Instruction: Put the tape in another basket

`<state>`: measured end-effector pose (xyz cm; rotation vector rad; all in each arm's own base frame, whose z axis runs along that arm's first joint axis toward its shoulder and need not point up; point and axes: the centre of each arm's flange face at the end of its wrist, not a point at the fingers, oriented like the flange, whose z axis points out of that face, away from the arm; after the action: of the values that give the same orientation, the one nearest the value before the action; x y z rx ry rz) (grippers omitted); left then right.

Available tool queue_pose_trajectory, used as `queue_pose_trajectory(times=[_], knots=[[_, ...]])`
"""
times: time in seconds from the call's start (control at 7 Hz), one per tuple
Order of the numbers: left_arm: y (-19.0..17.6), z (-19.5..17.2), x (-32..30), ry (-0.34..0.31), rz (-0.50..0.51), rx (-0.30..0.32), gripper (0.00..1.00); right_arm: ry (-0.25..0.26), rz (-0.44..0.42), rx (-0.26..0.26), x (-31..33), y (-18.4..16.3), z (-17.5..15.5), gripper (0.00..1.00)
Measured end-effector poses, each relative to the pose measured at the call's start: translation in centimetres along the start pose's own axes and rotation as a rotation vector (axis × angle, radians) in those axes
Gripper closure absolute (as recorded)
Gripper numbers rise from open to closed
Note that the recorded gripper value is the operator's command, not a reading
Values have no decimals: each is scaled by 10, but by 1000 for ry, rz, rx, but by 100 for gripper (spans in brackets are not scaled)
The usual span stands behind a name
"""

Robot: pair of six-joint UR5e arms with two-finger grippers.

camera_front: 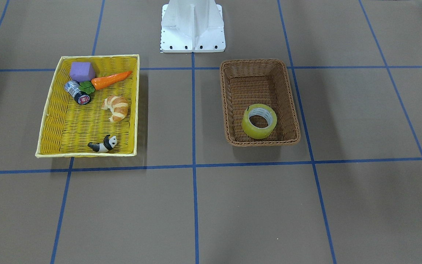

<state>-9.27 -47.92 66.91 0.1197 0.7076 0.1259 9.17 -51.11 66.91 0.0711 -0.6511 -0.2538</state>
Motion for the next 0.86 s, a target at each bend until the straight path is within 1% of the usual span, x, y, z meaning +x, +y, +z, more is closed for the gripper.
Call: queue_pose_trajectory(times=[0.86], knots=[[2, 1, 0, 2, -2, -1, 1, 0, 1, -1, 0, 0, 1, 0]])
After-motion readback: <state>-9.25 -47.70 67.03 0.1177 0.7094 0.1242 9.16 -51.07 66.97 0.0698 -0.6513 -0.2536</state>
